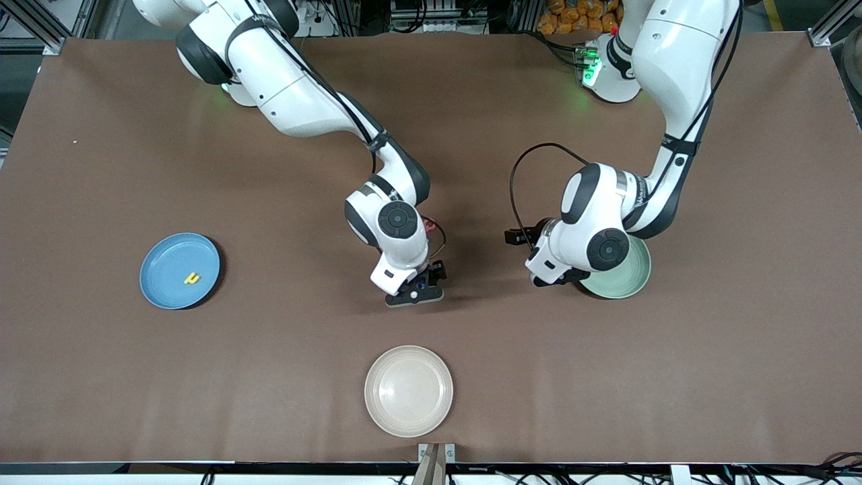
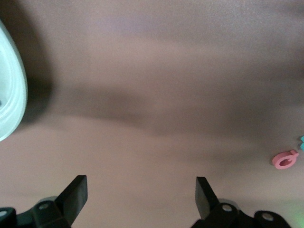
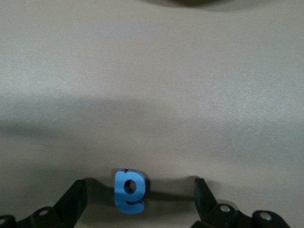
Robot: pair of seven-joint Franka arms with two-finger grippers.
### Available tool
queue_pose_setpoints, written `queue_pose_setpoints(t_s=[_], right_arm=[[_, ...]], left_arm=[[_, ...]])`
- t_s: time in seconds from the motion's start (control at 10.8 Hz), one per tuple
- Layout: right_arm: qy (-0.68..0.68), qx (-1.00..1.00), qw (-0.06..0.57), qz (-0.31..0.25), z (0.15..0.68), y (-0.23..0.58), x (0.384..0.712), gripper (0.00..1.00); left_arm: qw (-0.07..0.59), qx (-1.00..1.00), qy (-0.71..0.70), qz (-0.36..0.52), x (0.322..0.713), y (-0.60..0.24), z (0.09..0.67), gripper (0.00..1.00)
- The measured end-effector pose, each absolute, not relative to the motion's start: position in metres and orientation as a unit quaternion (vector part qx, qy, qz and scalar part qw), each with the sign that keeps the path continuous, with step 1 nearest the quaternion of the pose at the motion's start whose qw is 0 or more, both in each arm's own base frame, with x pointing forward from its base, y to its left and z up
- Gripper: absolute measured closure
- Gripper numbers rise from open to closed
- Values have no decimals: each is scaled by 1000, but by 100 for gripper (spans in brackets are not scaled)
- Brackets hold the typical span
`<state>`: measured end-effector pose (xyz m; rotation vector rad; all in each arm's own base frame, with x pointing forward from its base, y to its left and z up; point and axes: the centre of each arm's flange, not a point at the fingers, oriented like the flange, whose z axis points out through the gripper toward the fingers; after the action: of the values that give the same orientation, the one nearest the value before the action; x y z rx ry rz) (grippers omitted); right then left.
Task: Sort upper and lower case letters into plates
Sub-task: 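Grasp the small blue letter with the right gripper while the left withdraws, then place the blue letter on the blue plate while the left gripper reaches Q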
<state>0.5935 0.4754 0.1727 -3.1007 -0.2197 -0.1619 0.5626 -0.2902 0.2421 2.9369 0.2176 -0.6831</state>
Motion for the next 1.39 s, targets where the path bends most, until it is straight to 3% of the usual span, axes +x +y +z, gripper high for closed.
queue_pose_setpoints(t_s=[0.28, 0.74, 1.11, 1.39], right_arm=[[-72, -996, 15, -52, 173, 477, 593, 0], [-72, -996, 17, -56, 181, 479, 596, 69], [-69, -995, 22, -62, 191, 479, 600, 73], [-41, -996, 25, -78, 231, 446, 628, 73]], left_arm=[[59, 970, 72, -227, 562, -290, 240, 0], [58, 969, 72, -227, 562, -291, 240, 0], [59, 970, 72, -226, 563, -291, 240, 0], [58, 969, 98, -221, 566, -300, 249, 0]])
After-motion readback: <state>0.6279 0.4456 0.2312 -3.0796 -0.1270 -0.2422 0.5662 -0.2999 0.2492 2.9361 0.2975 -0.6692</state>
